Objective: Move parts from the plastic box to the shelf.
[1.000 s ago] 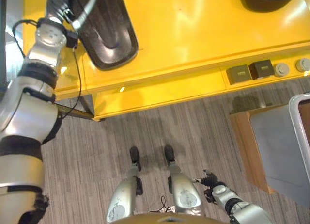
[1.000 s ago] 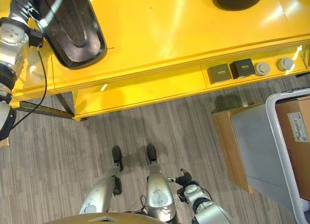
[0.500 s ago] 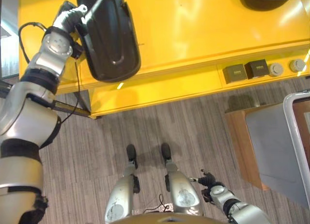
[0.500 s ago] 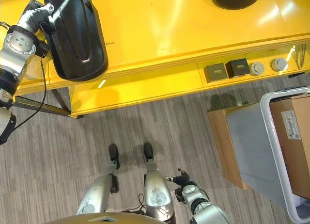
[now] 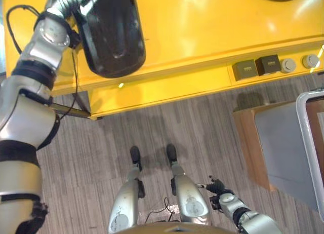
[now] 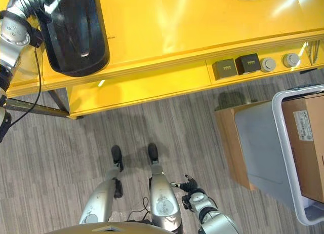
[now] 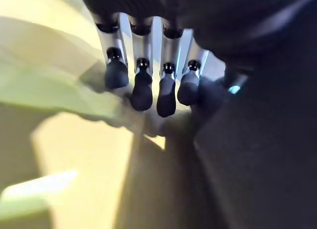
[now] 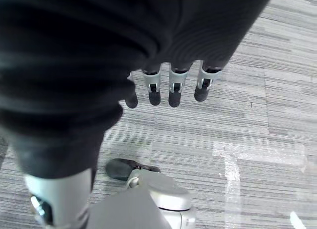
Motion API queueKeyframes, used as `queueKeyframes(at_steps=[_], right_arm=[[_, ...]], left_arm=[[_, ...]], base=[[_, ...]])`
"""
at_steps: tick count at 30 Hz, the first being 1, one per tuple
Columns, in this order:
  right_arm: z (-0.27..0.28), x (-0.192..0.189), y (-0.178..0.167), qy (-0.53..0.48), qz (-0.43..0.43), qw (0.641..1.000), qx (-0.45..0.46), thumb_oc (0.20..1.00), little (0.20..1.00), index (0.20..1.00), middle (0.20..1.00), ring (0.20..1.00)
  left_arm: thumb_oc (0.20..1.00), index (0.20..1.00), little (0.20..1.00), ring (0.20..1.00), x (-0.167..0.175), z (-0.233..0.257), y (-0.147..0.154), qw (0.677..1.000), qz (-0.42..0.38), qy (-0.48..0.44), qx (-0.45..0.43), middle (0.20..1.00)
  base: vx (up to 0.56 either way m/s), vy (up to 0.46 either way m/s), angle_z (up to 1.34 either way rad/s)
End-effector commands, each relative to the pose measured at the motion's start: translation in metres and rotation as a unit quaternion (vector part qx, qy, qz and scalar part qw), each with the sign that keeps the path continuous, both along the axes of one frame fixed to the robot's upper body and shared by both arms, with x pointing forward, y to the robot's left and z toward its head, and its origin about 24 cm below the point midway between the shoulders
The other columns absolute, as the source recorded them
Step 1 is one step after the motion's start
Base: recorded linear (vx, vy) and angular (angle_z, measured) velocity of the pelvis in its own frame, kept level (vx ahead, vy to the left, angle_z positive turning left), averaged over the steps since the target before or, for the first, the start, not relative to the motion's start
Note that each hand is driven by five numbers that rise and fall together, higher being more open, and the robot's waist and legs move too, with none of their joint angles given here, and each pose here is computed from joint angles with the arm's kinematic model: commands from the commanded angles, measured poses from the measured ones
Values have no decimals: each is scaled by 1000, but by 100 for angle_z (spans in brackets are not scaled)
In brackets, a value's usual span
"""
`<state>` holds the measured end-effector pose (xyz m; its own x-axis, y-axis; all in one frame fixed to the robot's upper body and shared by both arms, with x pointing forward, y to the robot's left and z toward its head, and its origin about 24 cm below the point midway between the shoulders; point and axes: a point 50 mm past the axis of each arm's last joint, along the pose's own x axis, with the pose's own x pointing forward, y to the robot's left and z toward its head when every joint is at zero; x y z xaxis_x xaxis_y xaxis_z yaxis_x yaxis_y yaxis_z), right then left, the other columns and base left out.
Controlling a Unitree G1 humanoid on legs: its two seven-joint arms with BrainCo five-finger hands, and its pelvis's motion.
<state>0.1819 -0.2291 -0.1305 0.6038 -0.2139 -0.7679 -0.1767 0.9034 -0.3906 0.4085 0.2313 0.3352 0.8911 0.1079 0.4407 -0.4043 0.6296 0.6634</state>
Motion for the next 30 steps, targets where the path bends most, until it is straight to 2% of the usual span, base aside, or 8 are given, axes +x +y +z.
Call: queueKeyframes(at_steps=[1,12,17,22,23,26,29,30], right_arm=[[-10,-19,8,21,-2,1000,21,1000,1000,1000,1000,1000],[-12,-25,10,23,-9,999,30,1000,1000,1000,1000,1000],[-15,-29,11,31,-30,998,38,1000,1000,1000,1000,1000],[-19,-40,9,46,-44,997,36,1000,1000,1000,1000,1000],[-22,-46,15,51,-53,996,44,1000,1000,1000,1000,1000],[-25,-55,15,63,-55,996,44,1000,1000,1000,1000,1000],[-30,-68,21,92,-26,995,42,1000,1000,1000,1000,1000],[-31,-70,22,95,-30,994,43,1000,1000,1000,1000,1000]], left_arm=[[1000,1000,1000,1000,-20,57,18,996,45,-77,9,1000],[1000,1000,1000,1000,-26,71,16,992,58,-106,41,1000],[1000,1000,1000,1000,-31,84,4,982,75,-149,94,1000],[1000,1000,1000,1000,-56,72,-24,961,-45,-263,80,1000],[1000,1000,1000,1000,-70,38,-27,950,-91,-296,34,1000],[1000,1000,1000,1000,-87,10,-23,947,-119,-299,25,1000],[1000,1000,1000,1000,-112,-51,-30,939,-215,-257,-83,1000],[561,561,561,561,-124,-82,-33,932,-256,-212,-147,561]], base=[[0,0,0],[3,-6,0],[28,-33,5],[62,-73,16],[129,-99,14],[71,-61,20],[103,-86,45],[105,-66,40]])
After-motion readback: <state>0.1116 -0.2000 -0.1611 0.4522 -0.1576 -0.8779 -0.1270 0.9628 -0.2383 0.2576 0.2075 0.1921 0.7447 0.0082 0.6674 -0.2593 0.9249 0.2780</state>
